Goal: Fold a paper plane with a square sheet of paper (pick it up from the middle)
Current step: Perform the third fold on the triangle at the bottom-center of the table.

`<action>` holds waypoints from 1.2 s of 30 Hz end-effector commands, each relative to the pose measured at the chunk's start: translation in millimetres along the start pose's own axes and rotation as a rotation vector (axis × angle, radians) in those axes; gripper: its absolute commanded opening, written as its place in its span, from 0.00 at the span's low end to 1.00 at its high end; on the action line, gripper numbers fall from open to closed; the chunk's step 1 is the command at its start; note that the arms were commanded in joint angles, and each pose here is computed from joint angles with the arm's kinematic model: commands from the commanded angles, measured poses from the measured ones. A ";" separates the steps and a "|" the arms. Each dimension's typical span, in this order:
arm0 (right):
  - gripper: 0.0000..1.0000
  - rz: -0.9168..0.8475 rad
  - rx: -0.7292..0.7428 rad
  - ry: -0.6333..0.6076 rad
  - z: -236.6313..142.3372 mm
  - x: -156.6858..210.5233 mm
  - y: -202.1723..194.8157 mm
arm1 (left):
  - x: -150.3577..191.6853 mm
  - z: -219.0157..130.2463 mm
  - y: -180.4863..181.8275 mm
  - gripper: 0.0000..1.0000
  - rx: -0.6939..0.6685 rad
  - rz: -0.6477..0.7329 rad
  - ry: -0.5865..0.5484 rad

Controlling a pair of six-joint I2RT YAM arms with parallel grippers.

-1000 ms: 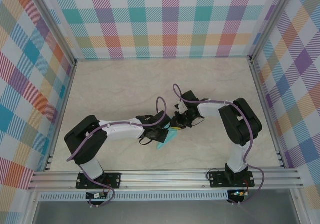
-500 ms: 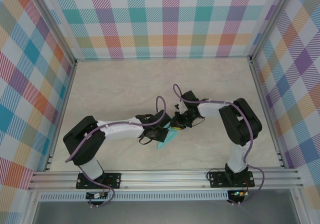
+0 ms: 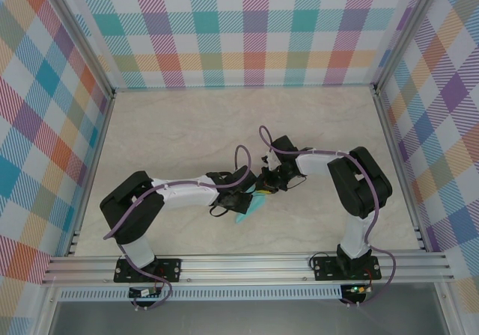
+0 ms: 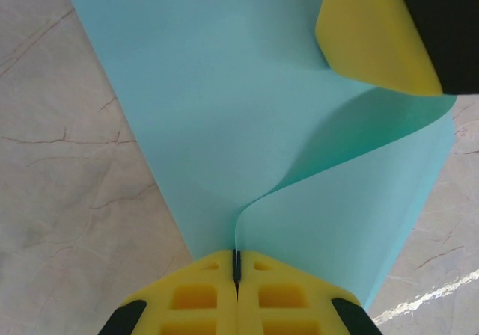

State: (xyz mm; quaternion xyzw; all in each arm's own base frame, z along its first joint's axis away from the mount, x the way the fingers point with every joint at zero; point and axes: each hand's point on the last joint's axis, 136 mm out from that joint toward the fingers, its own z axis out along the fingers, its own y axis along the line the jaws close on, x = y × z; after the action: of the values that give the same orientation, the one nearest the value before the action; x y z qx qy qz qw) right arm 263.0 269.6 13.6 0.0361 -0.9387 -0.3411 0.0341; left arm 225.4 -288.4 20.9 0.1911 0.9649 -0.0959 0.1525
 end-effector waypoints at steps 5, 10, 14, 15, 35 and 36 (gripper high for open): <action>0.12 0.061 0.112 0.042 10.0 14.3 -32.0 | -16.0 -9.2 -7.8 0.01 0.057 -0.018 -0.057; 0.12 0.060 0.111 0.042 10.3 14.1 -32.2 | -10.5 -5.0 2.2 0.01 0.001 -0.022 -0.033; 0.12 0.064 0.111 0.043 10.6 14.1 -32.2 | -3.4 0.2 10.3 0.01 -0.039 -0.038 -0.009; 0.12 0.063 0.110 0.041 10.6 13.5 -31.9 | -2.3 1.2 11.5 0.01 -0.043 -0.042 -0.007; 0.18 -0.010 0.053 -0.133 -41.2 -1.5 13.2 | 8.5 8.8 7.1 0.00 -0.005 -0.063 0.026; 0.19 -0.014 0.046 -0.151 -47.0 -0.2 16.6 | 8.2 8.1 6.4 0.00 0.000 -0.063 0.024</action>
State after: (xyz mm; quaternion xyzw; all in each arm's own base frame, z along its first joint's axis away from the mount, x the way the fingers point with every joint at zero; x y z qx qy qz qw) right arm 264.8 259.7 34.1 0.0268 -0.9458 -0.3237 -0.0030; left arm 229.5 -289.2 19.8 0.1690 0.9678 -0.0969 0.1593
